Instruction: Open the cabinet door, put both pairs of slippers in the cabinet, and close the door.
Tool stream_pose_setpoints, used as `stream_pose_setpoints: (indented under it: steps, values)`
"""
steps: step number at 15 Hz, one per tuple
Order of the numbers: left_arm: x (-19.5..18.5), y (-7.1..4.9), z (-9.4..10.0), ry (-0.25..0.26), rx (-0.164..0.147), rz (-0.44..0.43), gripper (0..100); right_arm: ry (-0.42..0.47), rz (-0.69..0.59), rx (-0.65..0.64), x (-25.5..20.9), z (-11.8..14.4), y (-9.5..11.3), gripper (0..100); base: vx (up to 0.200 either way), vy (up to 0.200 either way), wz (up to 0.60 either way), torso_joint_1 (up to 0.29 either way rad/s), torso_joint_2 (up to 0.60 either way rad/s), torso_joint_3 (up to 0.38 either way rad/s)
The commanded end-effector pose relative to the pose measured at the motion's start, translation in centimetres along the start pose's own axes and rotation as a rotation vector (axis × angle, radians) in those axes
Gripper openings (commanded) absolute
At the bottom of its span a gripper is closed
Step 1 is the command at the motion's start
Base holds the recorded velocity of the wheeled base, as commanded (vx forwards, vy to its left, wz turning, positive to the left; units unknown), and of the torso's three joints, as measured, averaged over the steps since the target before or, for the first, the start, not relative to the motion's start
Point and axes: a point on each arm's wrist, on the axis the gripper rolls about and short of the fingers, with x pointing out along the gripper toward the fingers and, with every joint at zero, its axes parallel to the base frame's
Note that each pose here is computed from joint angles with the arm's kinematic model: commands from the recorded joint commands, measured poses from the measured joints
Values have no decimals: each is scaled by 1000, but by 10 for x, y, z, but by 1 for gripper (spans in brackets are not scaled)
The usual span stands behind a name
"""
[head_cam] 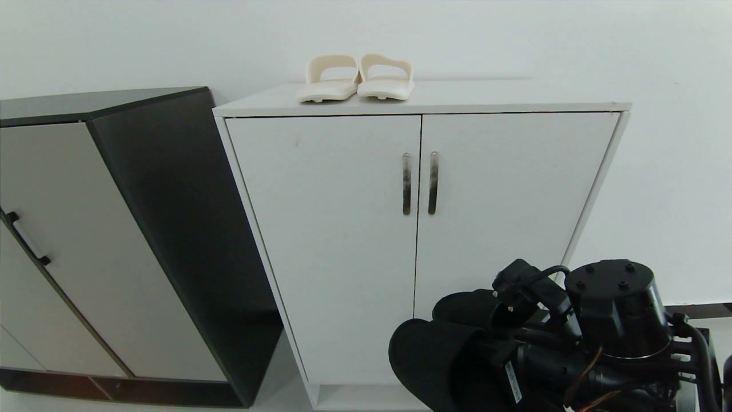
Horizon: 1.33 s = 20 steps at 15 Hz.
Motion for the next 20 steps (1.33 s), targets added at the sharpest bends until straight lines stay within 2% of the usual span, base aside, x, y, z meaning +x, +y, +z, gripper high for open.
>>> stream_pose_setpoints:
  steps: [1, 2, 3, 4, 5, 6, 8, 10, 11, 13, 14, 17, 20]
  values:
    - [0, 0, 2, -9, 4, -2, 100, -2, 0, -1, 2, 0, 1, 0, 0, 0, 0, 0, 0, 0]
    - [-2, 0, 53, -66, -41, -50, 100, -23, -3, 2, -2, 0, 0, 0, 0, 0, 0, 0, 0, 0]
    - [6, 0, 84, -52, -106, -95, 100, -29, -3, 8, -5, 0, -2, 0, 0, 0, 0, 0, 0, 0]
    - [22, -1, 95, 24, -96, -191, 100, -22, -2, 5, -3, -1, -2, 0, 0, 0, 0, 0, 0, 0]
    - [44, -4, 99, 117, -93, -285, 100, -16, -3, 2, 0, -2, -1, 0, 0, 0, 0, 0, 0, 0]
    - [67, -9, 100, 179, -97, -387, 100, -26, -5, 5, 0, -2, -2, 0, 0, 0, 0, 0, 0, 0]
    - [106, -23, 105, 212, -107, -626, 100, -65, -9, 15, -2, 0, -4, 0, 0, 0, 0, 0, 0, 0]
    - [140, -35, 109, 206, -96, -711, 100, -101, -10, 16, -5, 3, -5, 0, 0, 0, 0, 0, 0, 0]
    - [158, -48, 112, 188, -88, -795, 100, -106, -10, 17, -7, 3, -5, 0, 0, 0, 0, 0, 0, 0]
    - [176, -71, 119, 173, -83, -896, 100, -105, -4, 16, -8, 3, -5, 0, 0, 0, 0, 0, 0, 0]
    - [188, -82, 125, 174, -81, -925, 100, -102, 8, 15, -7, 2, -5, 0, 0, 0, 0, 0, 0, 0]
    - [214, -104, 136, 167, -79, -970, 100, -103, 35, 12, -9, 1, -3, 0, 0, 0, 0, -11, 145, 91]
    - [227, -118, 147, 138, -81, -1000, 100, -183, 136, 11, -13, 2, -1, 0, 0, 0, 0, 4, 120, 36]
